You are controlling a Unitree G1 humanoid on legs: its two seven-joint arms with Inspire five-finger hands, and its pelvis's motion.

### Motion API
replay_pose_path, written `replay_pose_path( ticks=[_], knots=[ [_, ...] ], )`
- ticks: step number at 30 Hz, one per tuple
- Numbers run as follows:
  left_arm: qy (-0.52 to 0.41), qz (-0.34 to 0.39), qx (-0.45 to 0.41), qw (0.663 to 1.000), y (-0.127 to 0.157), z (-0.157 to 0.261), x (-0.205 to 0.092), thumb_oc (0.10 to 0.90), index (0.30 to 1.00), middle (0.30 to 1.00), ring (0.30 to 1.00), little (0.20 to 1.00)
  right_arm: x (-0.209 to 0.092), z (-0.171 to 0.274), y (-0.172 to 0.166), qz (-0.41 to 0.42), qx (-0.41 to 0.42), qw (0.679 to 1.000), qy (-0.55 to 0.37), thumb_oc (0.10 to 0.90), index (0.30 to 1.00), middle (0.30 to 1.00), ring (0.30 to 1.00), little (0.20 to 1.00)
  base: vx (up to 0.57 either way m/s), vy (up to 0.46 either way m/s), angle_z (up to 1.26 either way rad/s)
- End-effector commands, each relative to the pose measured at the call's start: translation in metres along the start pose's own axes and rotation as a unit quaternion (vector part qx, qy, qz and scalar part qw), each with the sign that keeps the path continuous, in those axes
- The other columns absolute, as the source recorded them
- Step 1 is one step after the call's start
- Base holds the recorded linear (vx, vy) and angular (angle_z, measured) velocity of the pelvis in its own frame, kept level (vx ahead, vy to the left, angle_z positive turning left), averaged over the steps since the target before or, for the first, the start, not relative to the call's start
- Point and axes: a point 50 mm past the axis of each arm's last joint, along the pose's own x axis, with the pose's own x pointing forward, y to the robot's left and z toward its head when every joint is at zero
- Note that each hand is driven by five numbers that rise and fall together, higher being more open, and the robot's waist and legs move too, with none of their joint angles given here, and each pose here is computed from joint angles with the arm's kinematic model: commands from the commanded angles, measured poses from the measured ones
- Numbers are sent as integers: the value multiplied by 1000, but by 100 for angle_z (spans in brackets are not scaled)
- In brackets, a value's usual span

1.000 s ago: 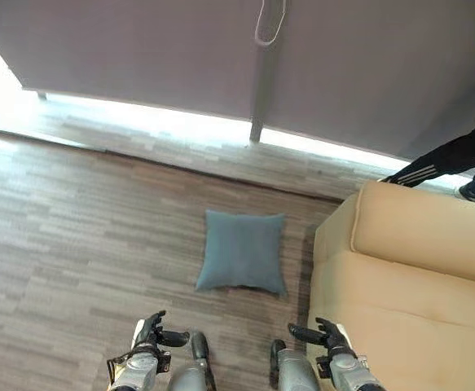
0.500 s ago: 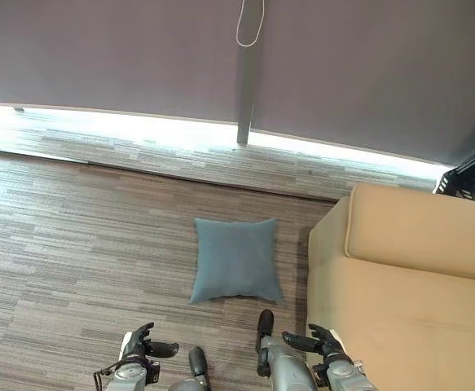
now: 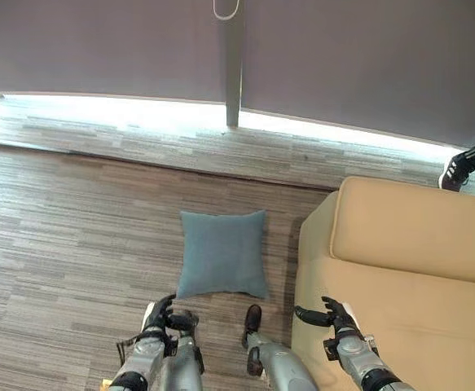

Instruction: Pick up all the scattered cushions and arrange them neatly on the sofa.

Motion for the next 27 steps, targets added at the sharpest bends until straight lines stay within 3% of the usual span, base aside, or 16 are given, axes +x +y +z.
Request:
replay_pose_path(
  ticks=[1, 5, 12, 20, 27],
  knots=[
    [-36, 37, 8, 999, 24, 7, 0, 800, 900, 900, 900, 900, 0, 18, -5, -15, 0, 999, -49, 800, 900, 900, 900, 900, 23, 129, -37],
    [-59, 54, 6, 997, 33, 23, 3, 800, 900, 900, 900, 900, 3, 47, 2, -8, 10, 996, -86, 800, 900, 900, 900, 900, 32, 168, -35],
    [-148, 98, -34, 984, 55, 85, 10, 800, 900, 900, 900, 900, 3, 115, 2, -14, 42, 984, -170, 800, 900, 900, 900, 900, -30, 78, 3],
    [-308, 151, -112, 932, 83, 206, -5, 800, 900, 900, 900, 900, -12, 235, -45, -90, 72, 949, -293, 800, 900, 900, 900, 900, -41, -15, 13],
    [-407, 172, -163, 882, 102, 261, -35, 800, 900, 900, 900, 900, -34, 285, -74, -127, 146, 919, -344, 800, 900, 900, 900, 900, 22, -70, 9]
  ],
)
